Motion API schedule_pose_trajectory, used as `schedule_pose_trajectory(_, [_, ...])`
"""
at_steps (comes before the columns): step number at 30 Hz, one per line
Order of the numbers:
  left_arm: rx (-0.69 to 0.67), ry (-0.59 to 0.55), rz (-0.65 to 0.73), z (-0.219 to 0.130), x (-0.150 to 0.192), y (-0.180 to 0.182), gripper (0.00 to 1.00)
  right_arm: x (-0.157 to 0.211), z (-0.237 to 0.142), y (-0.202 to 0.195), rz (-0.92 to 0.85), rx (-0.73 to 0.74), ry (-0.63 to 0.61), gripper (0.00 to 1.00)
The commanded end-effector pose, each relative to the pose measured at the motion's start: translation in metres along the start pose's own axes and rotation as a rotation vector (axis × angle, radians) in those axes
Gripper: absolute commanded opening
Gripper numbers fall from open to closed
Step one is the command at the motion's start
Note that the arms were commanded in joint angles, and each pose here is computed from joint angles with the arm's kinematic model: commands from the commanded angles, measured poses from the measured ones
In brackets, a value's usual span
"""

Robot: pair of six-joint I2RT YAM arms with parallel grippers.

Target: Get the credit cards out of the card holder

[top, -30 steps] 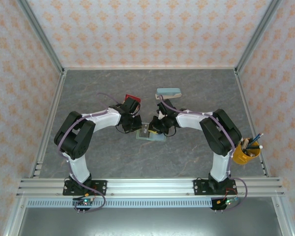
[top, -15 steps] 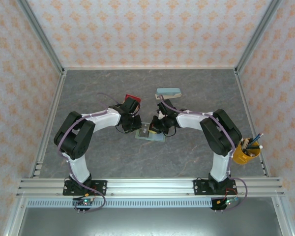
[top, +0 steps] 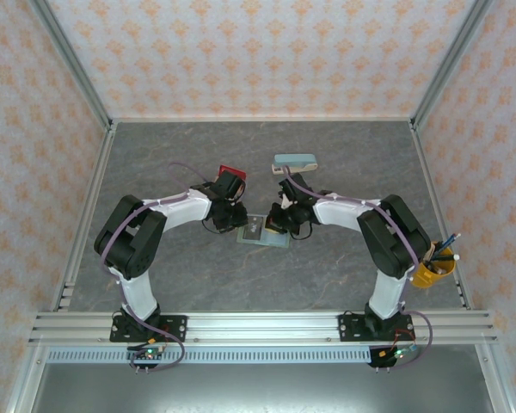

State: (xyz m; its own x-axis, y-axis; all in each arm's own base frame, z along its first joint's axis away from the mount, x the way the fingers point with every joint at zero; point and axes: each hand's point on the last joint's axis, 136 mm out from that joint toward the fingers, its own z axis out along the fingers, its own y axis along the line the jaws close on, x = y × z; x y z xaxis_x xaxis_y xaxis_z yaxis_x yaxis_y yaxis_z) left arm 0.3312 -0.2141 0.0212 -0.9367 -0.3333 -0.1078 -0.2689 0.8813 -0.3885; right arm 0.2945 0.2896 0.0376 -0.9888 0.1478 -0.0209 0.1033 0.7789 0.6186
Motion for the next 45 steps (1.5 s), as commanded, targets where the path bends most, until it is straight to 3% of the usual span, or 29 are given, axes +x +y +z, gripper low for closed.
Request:
schedule_pose_trajectory(1, [-0.074,0.022,0.007,0.002,0.01,0.018,0.16,0.002,-0.002,0.008,-0.008,-0.048,0.013,0.06])
schedule_pose_trajectory(3, [-0.076,0.027,0.003,0.004,0.01,0.019,0.15,0.001,0.0,0.011,-0.003,-0.061,0.019,0.12])
schedule_pose_trajectory(9, [-0.072,0.033,-0.003,0.006,0.012,0.019,0.13,-0.001,0.006,0.01,0.01,-0.062,0.031,0.17])
schedule_pose_trajectory(45, [-0.031,0.069,-0.01,0.013,0.022,0.018,0.07,-0.007,0.019,0.03,0.019,-0.198,0.039,0.13])
